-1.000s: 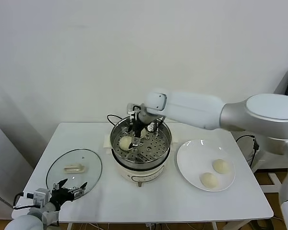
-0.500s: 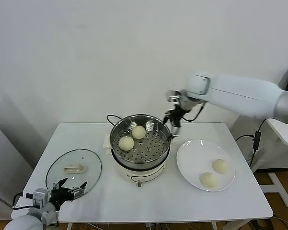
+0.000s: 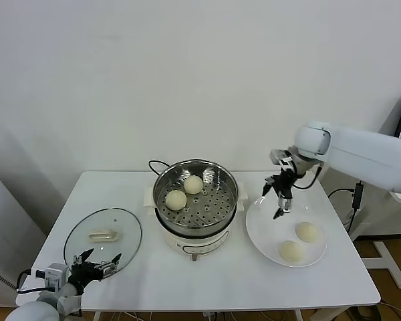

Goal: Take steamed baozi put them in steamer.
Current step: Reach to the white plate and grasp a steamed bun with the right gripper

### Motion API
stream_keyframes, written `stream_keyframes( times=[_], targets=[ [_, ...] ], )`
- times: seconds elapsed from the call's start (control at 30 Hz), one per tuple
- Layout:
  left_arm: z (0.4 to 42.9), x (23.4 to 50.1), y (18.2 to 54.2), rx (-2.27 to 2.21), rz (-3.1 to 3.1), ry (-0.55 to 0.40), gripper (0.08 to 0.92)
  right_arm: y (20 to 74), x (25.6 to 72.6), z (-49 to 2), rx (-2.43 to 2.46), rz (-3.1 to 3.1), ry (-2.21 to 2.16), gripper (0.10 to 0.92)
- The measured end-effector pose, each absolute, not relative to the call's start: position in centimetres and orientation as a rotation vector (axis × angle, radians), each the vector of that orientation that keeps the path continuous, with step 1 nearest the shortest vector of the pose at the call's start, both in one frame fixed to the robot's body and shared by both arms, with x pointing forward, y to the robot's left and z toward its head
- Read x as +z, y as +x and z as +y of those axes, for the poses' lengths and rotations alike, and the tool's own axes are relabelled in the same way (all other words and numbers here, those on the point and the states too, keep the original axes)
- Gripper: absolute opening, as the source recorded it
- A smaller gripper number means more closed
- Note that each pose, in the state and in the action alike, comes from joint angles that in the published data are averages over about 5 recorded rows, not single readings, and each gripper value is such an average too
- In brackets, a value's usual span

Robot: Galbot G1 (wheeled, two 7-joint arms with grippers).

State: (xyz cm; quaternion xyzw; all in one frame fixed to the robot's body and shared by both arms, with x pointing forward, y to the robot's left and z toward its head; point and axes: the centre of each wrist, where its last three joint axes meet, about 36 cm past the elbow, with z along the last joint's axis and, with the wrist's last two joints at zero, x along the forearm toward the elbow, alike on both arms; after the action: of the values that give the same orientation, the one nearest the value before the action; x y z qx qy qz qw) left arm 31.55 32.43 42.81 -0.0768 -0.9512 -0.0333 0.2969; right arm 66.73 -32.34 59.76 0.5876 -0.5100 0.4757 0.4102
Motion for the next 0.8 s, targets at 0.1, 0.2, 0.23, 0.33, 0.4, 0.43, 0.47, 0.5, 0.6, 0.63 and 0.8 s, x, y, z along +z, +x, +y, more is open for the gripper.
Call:
stream_keyframes(
  times=[0.1,0.2,0.23,0.33,0.4,0.43,0.47,0.5,0.6,0.63,0.8],
  targets=[
    [32.5,42.8,31.5,-0.09,-2.529,-0.203,0.823,66.2,58.4,-33.5,1.197,-1.265,1.474,0.823],
    [32.5,42.9,31.5,-0.091,-2.53,-0.203,0.823,65.7,57.2,-34.4,1.193,-1.249,1.471,0.823],
    [32.5,42.9,31.5,-0.091,-2.53,-0.203,0.823,65.6,56.8,-34.7,1.192,-1.244,1.471,0.823],
    [32.5,42.9,31.5,-0.091,-2.529,-0.202,0.823,65.2,55.7,-35.5,1.189,-1.228,1.47,0.823],
    [32.5,42.8,31.5,-0.091,-2.528,-0.202,0.823,65.0,54.9,-35.9,1.187,-1.216,1.47,0.823],
    [32.5,42.8,31.5,-0.091,-2.527,-0.202,0.823,64.8,54.6,-36.0,1.186,-1.209,1.471,0.823],
    [32.5,42.8,31.5,-0.091,-2.527,-0.201,0.823,64.7,54.2,-36.2,1.186,-1.202,1.472,0.823],
    [32.5,42.8,31.5,-0.091,-2.527,-0.201,0.823,64.6,53.9,-36.3,1.185,-1.195,1.473,0.823],
    [32.5,42.8,31.5,-0.092,-2.526,-0.2,0.823,64.3,52.9,-36.6,1.184,-1.175,1.475,0.823],
    [32.5,42.8,31.5,-0.092,-2.526,-0.2,0.823,64.2,52.6,-36.7,1.183,-1.17,1.475,0.823],
    [32.5,42.8,31.5,-0.094,-2.525,-0.198,0.823,63.7,51.0,-36.9,1.18,-1.139,1.479,0.823]
  ],
)
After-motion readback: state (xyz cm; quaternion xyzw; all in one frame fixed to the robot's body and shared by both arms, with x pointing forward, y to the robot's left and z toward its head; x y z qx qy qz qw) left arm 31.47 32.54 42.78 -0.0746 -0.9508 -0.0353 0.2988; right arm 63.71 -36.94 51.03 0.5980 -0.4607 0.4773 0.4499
